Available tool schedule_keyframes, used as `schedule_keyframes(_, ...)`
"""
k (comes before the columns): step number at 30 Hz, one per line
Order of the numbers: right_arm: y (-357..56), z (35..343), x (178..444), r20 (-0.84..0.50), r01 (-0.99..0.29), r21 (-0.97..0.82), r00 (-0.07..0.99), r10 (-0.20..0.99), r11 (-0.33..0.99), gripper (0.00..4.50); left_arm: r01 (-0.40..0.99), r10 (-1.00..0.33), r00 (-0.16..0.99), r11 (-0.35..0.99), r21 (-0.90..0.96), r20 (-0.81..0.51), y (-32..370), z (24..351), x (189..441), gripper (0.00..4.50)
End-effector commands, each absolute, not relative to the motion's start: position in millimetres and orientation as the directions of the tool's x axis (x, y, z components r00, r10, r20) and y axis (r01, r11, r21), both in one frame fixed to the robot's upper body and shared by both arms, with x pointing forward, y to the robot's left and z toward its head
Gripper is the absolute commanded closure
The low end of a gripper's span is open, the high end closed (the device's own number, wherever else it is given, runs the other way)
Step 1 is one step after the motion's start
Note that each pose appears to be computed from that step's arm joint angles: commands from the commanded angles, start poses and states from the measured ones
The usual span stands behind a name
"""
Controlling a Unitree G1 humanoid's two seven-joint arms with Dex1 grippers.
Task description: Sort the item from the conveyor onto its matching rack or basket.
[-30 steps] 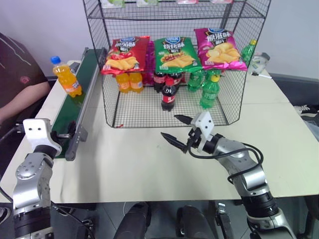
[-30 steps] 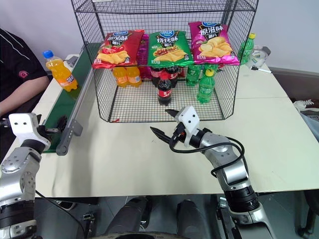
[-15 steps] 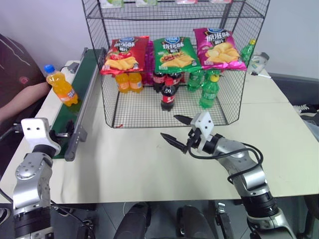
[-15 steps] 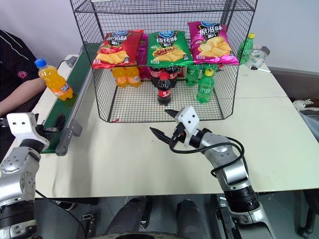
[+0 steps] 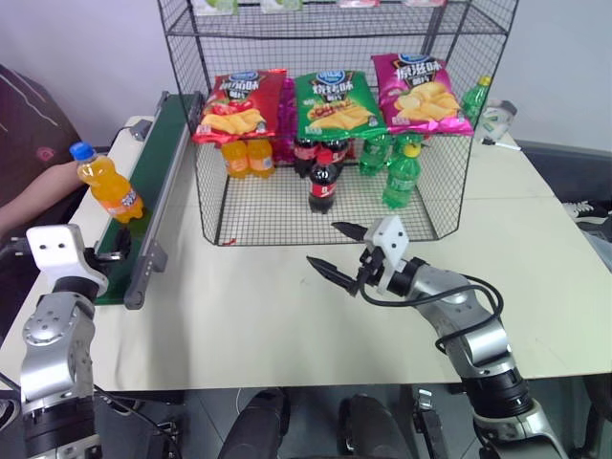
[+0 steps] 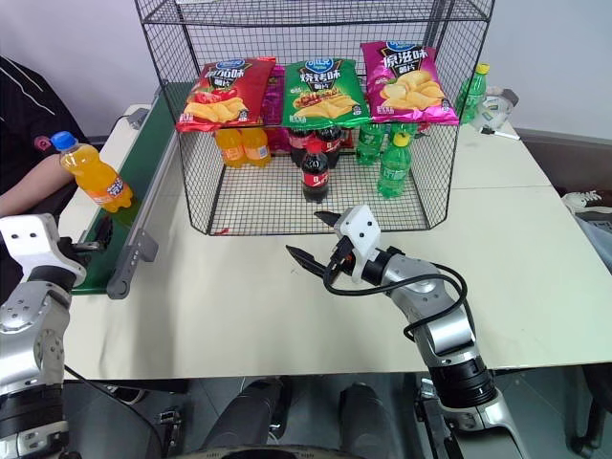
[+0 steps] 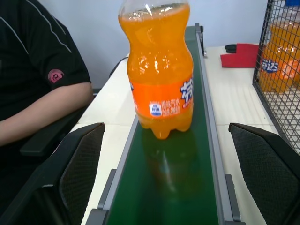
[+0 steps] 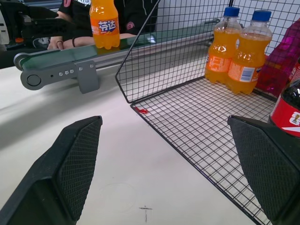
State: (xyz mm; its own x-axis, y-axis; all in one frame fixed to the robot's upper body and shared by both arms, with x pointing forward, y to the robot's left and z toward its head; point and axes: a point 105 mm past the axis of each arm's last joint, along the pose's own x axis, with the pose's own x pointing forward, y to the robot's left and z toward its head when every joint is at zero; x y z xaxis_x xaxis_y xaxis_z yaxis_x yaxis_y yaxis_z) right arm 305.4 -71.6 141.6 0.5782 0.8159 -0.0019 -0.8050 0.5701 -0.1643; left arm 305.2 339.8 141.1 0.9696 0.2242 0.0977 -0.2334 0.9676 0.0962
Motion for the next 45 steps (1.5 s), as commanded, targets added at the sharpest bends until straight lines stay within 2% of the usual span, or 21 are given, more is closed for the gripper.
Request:
schedule_keyframes(1, -65, 153, 303, 0.041, -0.812, -0.184, 0.556, 0.830, 0.553, 0.00, -0.272, 0.251, 0.952, 0.955, 0.115, 0.175, 349, 162, 301, 0.06)
schedule_keyframes(28, -62, 152, 301, 0.032, -0.821, -0.189, 0.544, 0.839, 0.539, 0.00, -0.309, 0.284, 0.933, 0.947, 0.088, 0.221, 354, 172, 298, 0.06)
schedule_keyframes(29, -62, 152, 301, 0.032, -0.821, -0.190, 0.543, 0.839, 0.538, 0.00, -0.310, 0.285, 0.933, 0.947, 0.088, 0.220, 353, 171, 298, 0.57)
schedule_keyframes(30, -62, 152, 301, 0.032, -0.822, -0.189, 0.542, 0.840, 0.538, 0.00, -0.309, 0.285, 0.933, 0.947, 0.088, 0.219, 353, 170, 297, 0.82)
schedule_keyframes(32, -62, 152, 300, 0.032, -0.822, -0.188, 0.541, 0.840, 0.537, 0.00, -0.309, 0.285, 0.933, 0.947, 0.086, 0.221, 352, 170, 297, 1.70)
schedule_keyframes(33, -62, 152, 300, 0.031, -0.823, -0.188, 0.541, 0.841, 0.536, 0.00, -0.308, 0.283, 0.933, 0.948, 0.086, 0.221, 352, 170, 297, 2.03)
schedule_keyframes(34, -62, 152, 300, 0.031, -0.823, -0.188, 0.540, 0.841, 0.535, 0.00, -0.307, 0.282, 0.934, 0.948, 0.086, 0.221, 351, 171, 296, 2.17)
schedule_keyframes(42, -62, 152, 299, 0.030, -0.825, -0.186, 0.538, 0.842, 0.534, 0.00, -0.289, 0.258, 0.932, 0.953, 0.092, 0.254, 345, 183, 296, 2.17)
schedule_keyframes(45, -64, 153, 299, 0.030, -0.823, -0.188, 0.541, 0.841, 0.536, 0.00, -0.230, 0.184, 0.931, 0.967, 0.113, 0.315, 331, 211, 302, 2.17)
